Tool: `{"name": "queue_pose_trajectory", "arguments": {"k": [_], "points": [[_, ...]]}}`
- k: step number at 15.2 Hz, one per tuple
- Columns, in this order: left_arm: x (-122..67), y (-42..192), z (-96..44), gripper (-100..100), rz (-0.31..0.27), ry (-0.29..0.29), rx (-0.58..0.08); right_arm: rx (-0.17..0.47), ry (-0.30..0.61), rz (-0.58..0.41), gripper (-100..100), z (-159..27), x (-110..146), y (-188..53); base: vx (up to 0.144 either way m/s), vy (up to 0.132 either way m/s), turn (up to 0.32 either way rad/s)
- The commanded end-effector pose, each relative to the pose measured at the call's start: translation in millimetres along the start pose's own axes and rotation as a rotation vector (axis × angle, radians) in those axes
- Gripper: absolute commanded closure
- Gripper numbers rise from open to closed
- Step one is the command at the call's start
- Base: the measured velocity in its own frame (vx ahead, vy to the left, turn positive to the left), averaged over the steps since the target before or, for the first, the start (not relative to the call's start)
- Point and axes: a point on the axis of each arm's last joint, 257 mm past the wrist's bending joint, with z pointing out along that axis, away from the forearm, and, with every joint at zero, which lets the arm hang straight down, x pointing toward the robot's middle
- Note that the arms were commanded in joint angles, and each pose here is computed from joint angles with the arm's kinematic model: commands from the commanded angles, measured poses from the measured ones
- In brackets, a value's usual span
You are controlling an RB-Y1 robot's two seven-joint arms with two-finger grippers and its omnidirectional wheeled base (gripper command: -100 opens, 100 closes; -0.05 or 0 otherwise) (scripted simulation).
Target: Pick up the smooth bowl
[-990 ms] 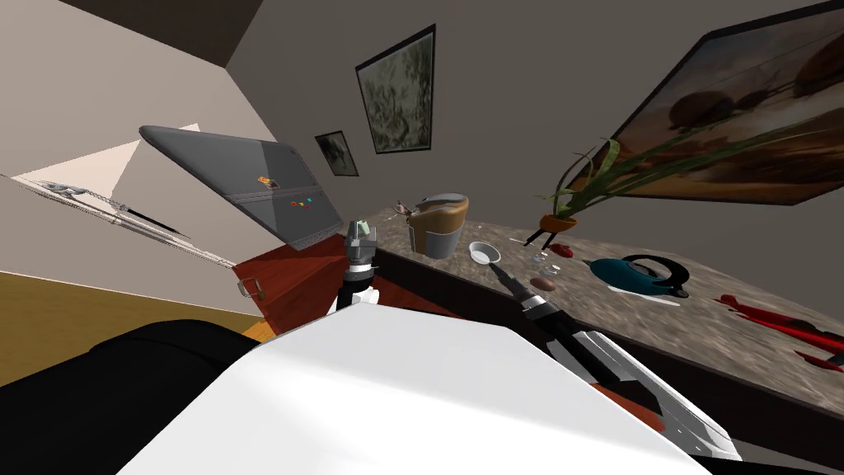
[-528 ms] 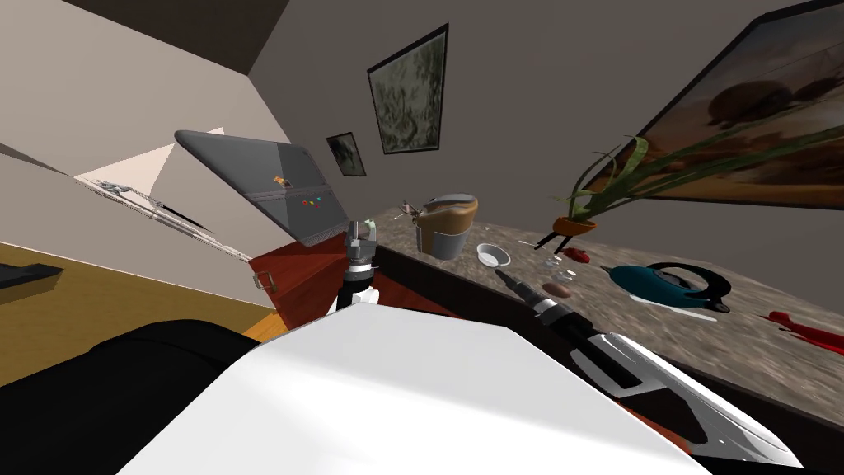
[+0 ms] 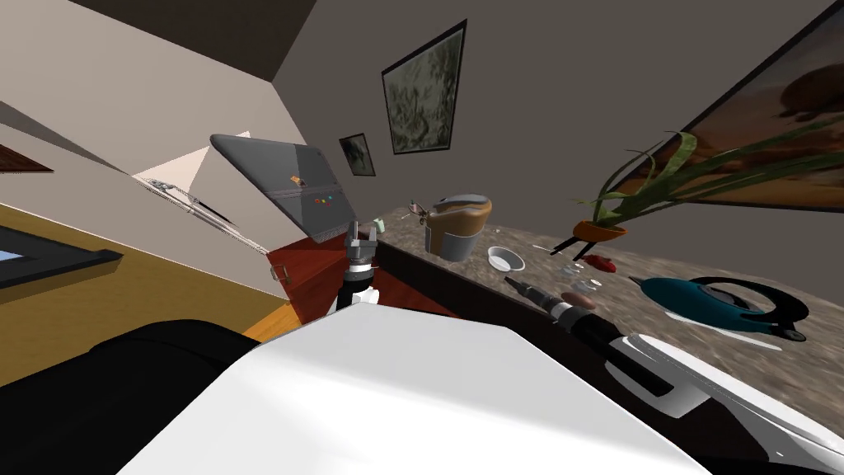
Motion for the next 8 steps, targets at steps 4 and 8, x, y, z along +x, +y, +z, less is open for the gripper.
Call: {"name": "queue_pose_trajectory", "arguments": {"k": [4, 8], "points": [[0.0, 0, 0.0, 0, 0.000, 0.000, 0.000, 0.115, 0.090, -0.108, -100, -15.8, 5, -54, 0.017, 0.081, 0.110], [0.0, 0, 0.0, 0, 0.000, 0.000, 0.000, 0.156, 0.140, -0.182, -100, -23.2, -1, -75, 0.015, 0.058, 0.109]]}}
